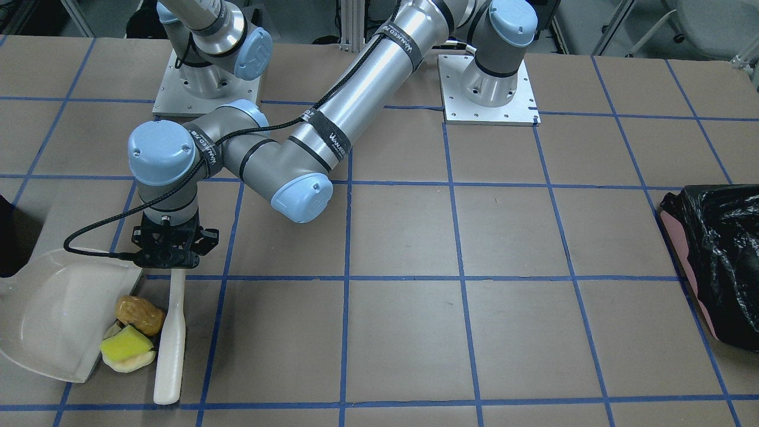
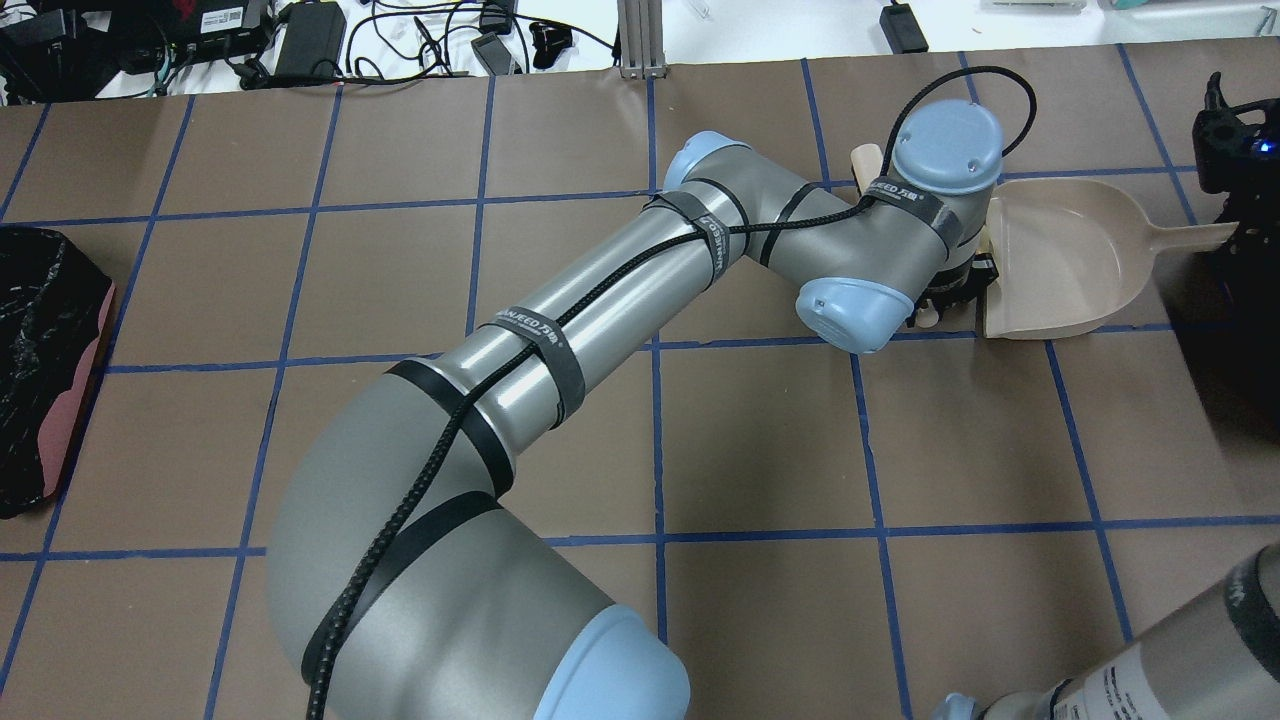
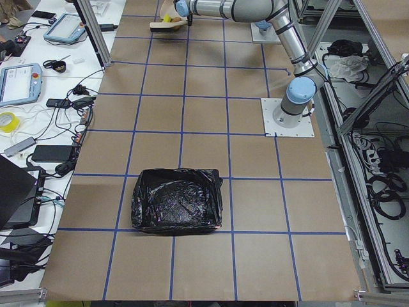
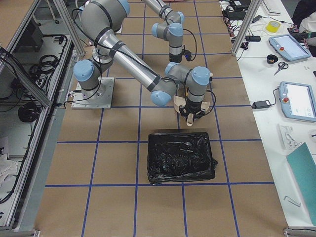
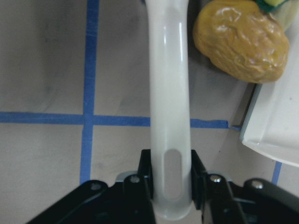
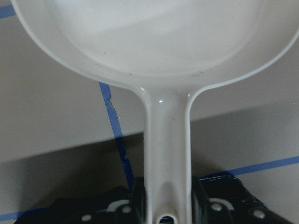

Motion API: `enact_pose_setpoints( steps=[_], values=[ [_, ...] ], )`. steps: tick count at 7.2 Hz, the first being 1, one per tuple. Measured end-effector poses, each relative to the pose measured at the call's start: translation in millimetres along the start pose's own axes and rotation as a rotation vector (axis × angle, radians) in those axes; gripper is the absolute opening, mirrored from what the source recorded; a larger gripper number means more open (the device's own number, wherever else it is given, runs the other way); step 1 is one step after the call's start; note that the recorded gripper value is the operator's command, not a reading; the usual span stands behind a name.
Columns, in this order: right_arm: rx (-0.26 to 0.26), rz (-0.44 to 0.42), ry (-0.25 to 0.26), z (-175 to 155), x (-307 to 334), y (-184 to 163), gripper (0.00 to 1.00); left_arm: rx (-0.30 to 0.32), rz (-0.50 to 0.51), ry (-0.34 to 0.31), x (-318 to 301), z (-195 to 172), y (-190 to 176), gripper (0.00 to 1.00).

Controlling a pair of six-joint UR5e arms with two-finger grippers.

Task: Sweep and dump trash in nearest bin
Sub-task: 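Sweep the trash into the dustpan with the brush in the left gripper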

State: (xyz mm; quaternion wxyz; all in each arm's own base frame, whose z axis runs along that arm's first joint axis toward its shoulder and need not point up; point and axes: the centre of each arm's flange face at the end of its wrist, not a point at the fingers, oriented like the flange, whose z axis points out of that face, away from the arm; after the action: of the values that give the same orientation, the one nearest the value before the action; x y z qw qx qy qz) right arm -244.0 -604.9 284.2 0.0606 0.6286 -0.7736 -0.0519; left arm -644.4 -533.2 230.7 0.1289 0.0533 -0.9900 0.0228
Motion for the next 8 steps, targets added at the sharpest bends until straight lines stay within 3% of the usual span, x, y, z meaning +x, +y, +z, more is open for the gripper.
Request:
enact_pose_setpoints(
  steps=[3, 8],
  values=[
    [0.002, 0.002, -0.002, 1, 0, -1, 0.00, -0.015, 0.003, -0.004, 6, 18, 7, 0.00],
    [0.014, -0.038, 0.002, 1, 0, -5, 0.00, -0.029, 0.003, 0.074, 69, 24, 56, 0.00]
  ],
)
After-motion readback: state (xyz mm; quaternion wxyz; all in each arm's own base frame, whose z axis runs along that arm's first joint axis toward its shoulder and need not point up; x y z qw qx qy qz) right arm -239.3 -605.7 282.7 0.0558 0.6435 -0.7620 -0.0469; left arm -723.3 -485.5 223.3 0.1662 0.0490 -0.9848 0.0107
